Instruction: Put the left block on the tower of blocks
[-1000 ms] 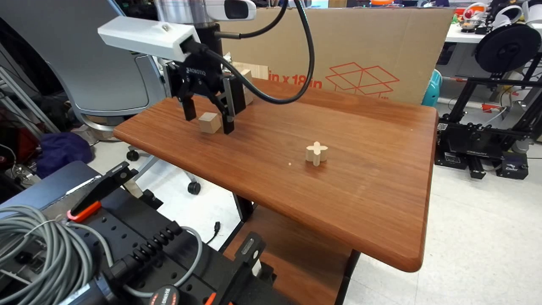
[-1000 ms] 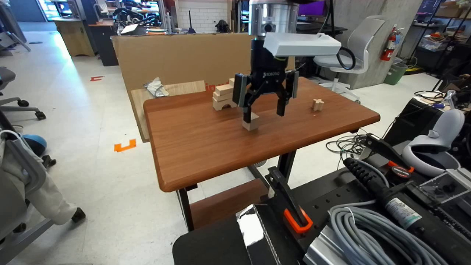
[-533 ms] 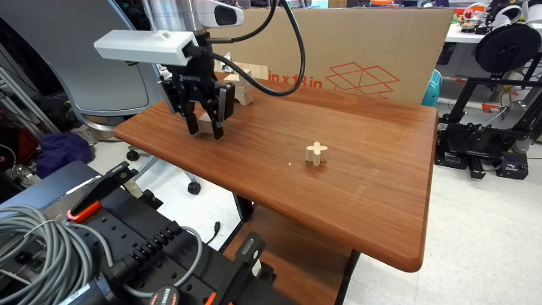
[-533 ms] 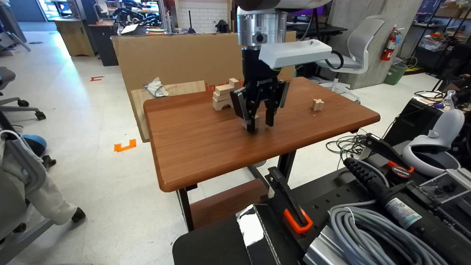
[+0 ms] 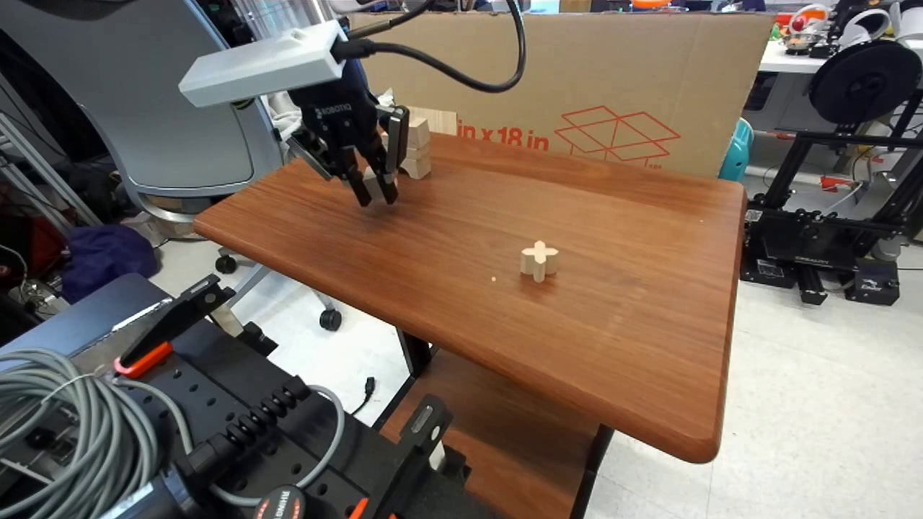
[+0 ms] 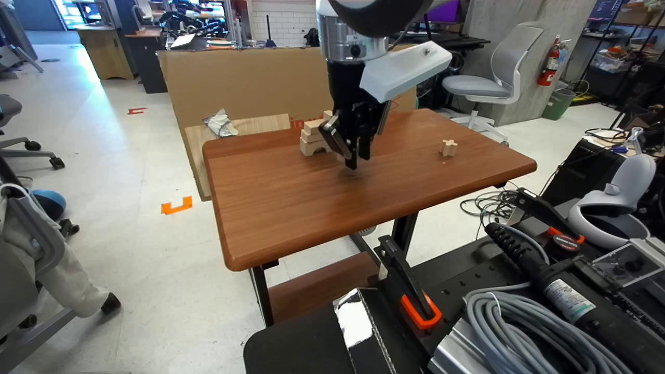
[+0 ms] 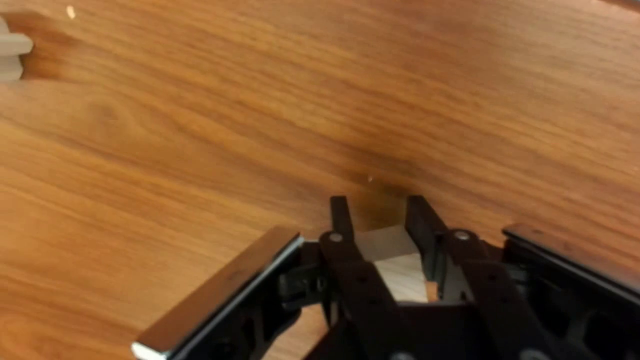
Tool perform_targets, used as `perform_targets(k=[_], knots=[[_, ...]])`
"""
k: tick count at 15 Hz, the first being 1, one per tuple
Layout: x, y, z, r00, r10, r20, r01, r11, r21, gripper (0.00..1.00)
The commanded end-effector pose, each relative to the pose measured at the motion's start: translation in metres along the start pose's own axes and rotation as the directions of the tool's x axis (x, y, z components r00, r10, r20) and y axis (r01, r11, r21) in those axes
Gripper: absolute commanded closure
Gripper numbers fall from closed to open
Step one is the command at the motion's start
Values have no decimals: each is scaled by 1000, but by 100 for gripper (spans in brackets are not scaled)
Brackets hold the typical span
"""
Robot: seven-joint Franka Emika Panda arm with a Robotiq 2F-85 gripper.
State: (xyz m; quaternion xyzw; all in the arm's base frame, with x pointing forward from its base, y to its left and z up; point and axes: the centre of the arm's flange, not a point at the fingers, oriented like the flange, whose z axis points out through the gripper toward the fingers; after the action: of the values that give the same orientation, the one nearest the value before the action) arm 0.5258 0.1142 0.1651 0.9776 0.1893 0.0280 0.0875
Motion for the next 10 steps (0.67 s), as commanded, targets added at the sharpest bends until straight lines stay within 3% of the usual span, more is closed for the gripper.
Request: perform_targets(k=[1, 4, 10], knots=[[0, 1, -30, 993, 65, -94, -68, 997, -29, 92], [20, 9, -64, 970, 225, -89, -221, 974, 47, 92], [51, 14, -118, 922, 386, -36, -371, 904, 211, 92]])
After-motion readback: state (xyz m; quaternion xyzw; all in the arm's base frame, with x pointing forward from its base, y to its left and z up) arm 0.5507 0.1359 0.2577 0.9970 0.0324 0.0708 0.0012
